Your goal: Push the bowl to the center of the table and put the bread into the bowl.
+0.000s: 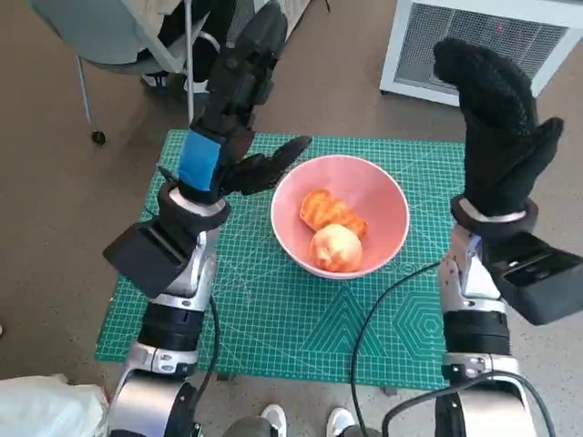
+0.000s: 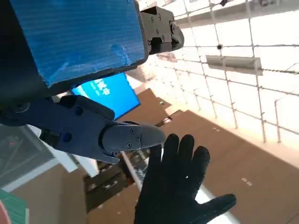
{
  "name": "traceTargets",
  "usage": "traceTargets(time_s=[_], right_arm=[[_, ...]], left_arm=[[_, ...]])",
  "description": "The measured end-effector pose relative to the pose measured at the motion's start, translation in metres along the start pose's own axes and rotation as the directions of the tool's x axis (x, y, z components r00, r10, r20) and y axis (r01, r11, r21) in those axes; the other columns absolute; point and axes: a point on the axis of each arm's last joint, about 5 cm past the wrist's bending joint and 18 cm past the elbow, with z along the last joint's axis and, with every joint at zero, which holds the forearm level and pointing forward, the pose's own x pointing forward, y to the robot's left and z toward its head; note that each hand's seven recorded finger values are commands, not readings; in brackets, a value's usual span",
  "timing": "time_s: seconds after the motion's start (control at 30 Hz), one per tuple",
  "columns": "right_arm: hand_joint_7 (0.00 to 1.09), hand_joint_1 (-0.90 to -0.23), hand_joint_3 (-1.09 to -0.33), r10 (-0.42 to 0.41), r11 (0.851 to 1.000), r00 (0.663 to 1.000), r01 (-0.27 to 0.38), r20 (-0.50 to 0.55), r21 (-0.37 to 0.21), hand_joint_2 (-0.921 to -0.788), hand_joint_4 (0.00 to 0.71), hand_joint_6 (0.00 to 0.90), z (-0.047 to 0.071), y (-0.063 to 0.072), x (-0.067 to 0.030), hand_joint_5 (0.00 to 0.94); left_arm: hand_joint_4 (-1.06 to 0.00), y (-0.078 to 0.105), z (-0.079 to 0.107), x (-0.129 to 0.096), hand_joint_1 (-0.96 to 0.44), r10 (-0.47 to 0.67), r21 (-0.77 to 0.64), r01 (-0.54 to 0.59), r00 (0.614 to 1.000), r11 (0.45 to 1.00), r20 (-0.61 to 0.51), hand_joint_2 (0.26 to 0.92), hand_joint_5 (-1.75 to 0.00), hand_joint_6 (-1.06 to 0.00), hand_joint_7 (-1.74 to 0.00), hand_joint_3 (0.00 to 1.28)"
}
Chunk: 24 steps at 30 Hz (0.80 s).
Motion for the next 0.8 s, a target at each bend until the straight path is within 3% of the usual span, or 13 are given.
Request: traceTargets(time_s=[0.47,0.8], right_arm=[[0.35,-0.593,-0.748,0.025,1.000,1.000,-0.025,0.013,-0.017,-0.921,0.386,0.229,0.0047,-0.0003,0.0042,0.004],[0.35,-0.601,-0.747,0.043,0.998,0.999,-0.043,0.002,-0.046,-0.921,0.386,0.227,0.0070,-0.0049,0.0020,0.003]], left_arm=[[-0.13,-0.0041,-0.0002,-0.0005,-0.38,0.027,-0.053,-0.025,0.999,0.998,0.023,0.921,-0.02,0.00,-0.47,0.39],[-0.13,-0.0061,0.0009,-0.0050,-0.37,0.035,-0.070,-0.035,0.999,0.997,0.003,0.921,-0.02,0.00,-0.48,0.40]])
